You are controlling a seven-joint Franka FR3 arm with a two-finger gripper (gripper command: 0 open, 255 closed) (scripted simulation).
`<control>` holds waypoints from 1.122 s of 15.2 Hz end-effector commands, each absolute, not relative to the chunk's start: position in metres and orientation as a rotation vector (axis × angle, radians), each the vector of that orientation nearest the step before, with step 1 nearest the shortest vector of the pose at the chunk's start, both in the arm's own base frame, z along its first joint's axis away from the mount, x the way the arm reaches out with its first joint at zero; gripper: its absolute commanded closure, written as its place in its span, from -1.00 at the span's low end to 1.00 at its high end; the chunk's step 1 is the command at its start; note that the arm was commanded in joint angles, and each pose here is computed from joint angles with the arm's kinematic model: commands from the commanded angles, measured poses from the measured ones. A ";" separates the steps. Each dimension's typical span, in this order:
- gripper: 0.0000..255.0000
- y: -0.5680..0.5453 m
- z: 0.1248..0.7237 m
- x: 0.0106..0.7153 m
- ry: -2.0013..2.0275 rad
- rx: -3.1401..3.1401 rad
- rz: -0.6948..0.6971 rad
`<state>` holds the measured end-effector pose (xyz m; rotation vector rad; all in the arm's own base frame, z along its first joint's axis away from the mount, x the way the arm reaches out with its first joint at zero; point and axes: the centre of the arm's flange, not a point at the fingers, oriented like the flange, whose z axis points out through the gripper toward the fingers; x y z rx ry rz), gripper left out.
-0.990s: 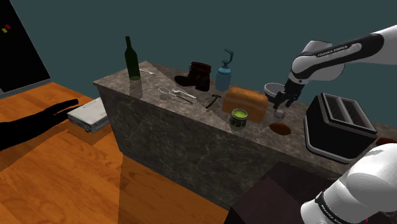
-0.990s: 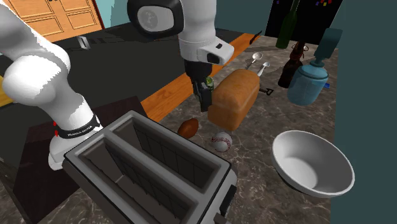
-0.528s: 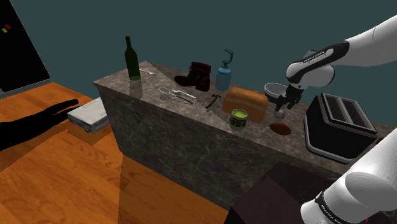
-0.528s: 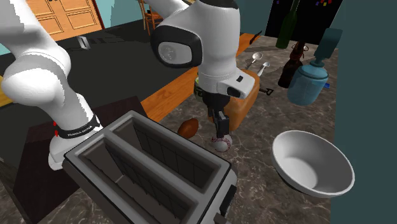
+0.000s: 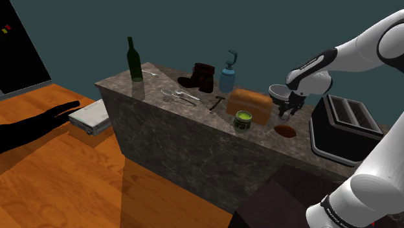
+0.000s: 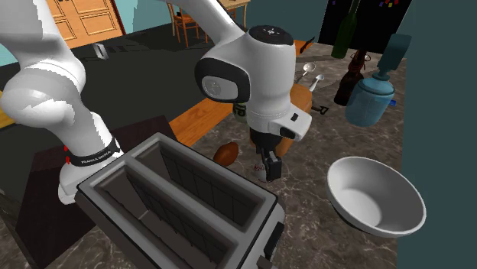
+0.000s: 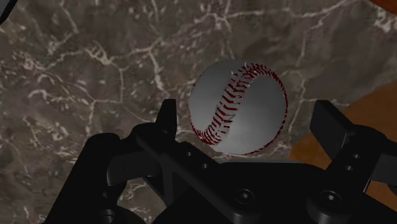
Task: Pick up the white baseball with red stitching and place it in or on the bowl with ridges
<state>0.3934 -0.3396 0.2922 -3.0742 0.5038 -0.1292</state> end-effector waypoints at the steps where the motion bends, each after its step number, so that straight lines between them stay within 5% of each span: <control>1: -1.00 -0.341 0.278 0.394 0.504 -3.074 -0.130; 9: -1.00 -0.341 0.278 0.394 0.504 -3.074 -0.130; 10: 1.00 -0.341 0.278 0.394 0.504 -3.074 -0.130; 17: 1.00 -0.341 0.278 0.394 0.504 -3.074 -0.130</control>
